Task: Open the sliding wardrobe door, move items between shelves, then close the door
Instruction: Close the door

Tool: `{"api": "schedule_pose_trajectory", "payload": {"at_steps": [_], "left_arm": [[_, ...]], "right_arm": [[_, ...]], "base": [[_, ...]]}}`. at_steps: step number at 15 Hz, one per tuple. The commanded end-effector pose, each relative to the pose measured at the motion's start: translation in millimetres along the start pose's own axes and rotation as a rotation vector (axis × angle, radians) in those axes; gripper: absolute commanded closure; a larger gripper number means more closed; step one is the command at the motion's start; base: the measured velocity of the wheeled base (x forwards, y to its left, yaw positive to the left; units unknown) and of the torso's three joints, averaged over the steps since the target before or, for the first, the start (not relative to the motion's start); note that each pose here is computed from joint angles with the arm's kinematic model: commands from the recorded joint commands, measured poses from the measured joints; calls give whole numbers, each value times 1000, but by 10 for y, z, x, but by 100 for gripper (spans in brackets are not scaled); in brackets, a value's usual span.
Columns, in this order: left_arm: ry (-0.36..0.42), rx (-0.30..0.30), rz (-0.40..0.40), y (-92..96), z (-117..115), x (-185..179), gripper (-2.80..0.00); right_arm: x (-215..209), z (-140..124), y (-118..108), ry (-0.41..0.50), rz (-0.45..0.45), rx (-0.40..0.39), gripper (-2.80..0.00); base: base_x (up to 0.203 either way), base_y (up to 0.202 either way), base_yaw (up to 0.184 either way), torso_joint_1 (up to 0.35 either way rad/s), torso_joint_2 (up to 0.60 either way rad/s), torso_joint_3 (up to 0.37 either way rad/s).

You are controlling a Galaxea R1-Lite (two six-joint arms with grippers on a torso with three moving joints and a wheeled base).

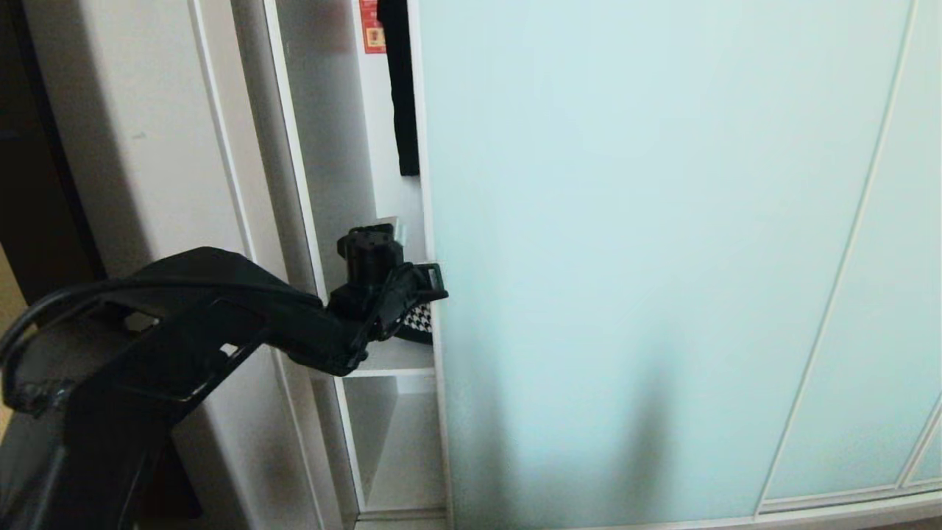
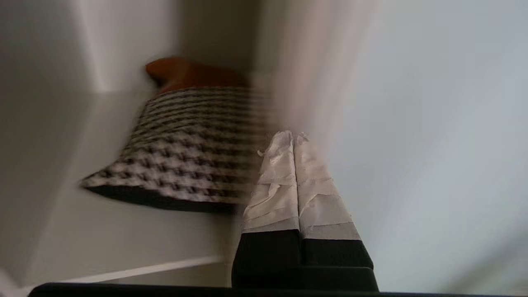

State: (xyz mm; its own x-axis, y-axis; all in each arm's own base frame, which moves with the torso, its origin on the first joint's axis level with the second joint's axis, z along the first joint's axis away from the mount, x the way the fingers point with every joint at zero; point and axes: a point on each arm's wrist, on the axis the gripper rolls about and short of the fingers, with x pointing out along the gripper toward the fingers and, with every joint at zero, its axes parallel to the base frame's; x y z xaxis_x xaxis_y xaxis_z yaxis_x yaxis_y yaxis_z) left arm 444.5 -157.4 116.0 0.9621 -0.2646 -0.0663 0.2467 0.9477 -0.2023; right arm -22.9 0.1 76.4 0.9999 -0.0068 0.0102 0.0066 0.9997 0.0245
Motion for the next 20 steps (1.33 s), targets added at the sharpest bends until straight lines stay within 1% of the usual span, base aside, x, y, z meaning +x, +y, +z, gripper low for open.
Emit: {"api": "schedule_pose_trajectory", "payload": {"at_steps": [1,4,6,7,8,10,13,14,18,20], "left_arm": [[-45,-7,13,102,334,-338,0],[-81,-8,15,123,524,-704,0],[-117,-6,-17,78,711,-986,0],[-132,-4,-31,57,780,-1055,0],[-137,-4,-35,52,797,-1042,0],[-128,-2,-27,75,725,-869,0],[-146,-1,8,196,668,-575,0],[-164,-1,21,229,692,-496,0],[-161,8,75,401,588,-225,0],[-155,14,104,524,487,-89,0]], "right_arm": [[1,1,0,1,1,1,0],[0,0,0,0,1,0,0],[2,-2,0,2,1,0,0],[2,-2,0,2,1,1,0],[0,0,0,0,1,0,0],[1,1,0,1,1,1,0],[1,-4,0,1,1,0,0],[0,-1,0,1,1,0,0],[0,0,0,0,1,0,0],[0,0,0,0,1,2,0]], "base": [[0,0,0,0,0,0],[0,0,0,0,0,0],[0,0,0,0,0,0],[0,0,0,0,0,0],[0,0,0,0,0,0],[0,0,0,0,0,0],[0,0,0,0,0,0],[0,0,0,0,0,0],[0,0,0,0,0,0],[0,0,0,0,0,0]]}}
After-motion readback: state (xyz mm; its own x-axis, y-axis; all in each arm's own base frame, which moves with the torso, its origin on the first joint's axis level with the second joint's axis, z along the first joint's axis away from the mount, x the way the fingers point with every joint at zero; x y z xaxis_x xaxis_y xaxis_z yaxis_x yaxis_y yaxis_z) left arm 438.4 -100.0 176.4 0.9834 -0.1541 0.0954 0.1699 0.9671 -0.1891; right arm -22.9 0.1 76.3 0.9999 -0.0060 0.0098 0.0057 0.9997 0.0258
